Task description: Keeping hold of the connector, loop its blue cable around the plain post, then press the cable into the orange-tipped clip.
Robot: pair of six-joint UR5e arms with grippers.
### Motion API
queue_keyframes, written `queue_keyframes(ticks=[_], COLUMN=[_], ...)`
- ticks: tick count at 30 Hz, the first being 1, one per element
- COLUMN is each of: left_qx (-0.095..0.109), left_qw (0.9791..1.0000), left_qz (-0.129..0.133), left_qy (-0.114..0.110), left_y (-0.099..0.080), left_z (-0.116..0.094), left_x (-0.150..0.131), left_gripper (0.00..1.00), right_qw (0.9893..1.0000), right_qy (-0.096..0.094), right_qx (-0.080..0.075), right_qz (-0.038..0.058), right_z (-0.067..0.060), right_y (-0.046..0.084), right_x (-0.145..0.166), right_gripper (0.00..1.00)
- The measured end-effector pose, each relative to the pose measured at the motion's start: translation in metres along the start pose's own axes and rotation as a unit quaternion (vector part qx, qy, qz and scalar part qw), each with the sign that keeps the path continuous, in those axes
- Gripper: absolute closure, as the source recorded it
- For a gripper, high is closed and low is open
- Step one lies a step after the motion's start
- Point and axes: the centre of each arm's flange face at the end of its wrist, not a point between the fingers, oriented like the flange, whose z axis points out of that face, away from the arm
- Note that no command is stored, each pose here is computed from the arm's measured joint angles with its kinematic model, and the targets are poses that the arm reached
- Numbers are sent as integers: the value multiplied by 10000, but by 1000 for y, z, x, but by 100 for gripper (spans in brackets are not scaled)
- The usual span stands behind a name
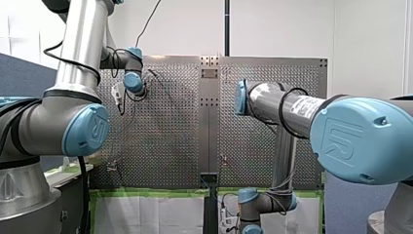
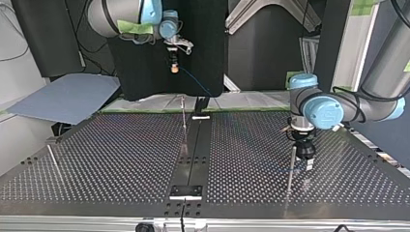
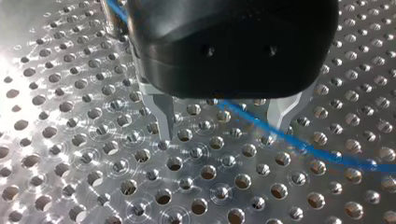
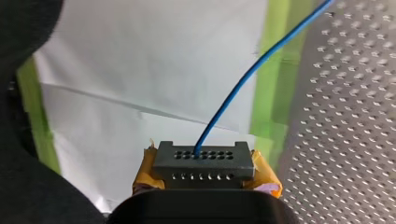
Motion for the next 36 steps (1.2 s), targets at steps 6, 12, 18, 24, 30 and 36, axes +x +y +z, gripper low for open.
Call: queue_keyframes(ticks=[6, 12, 18, 24, 30, 36], left_qx=[-7, -19, -40, -83, -176, -179], left_qw=[10000, 10000, 10000, 10000, 9998, 9998], left_qz=[-2, -3, -4, -10, -3, -6], left_qy=[-3, -6, -12, -15, -35, -29], left_y=[1, 2, 4, 7, 9, 9], left_z=[0, 1, 2, 2, 2, 2], left_x=[0, -1, -1, -2, -2, -2], left_gripper=[0, 0, 0, 0, 0, 0], right_qw=[9996, 9982, 9956, 9927, 9910, 9868], right_qy=[278, 583, 902, 1162, 1276, 1538], right_qx=[-36, -73, -156, -228, -303, -353], right_qz=[51, 108, 205, 235, 262, 354], right_z=[-5, -16, -26, -39, -55, -70], right_y=[3, 1, 7, 6, 8, 11], right_x=[27, 56, 86, 110, 130, 154], right_gripper=[100, 100, 100, 100, 100, 100])
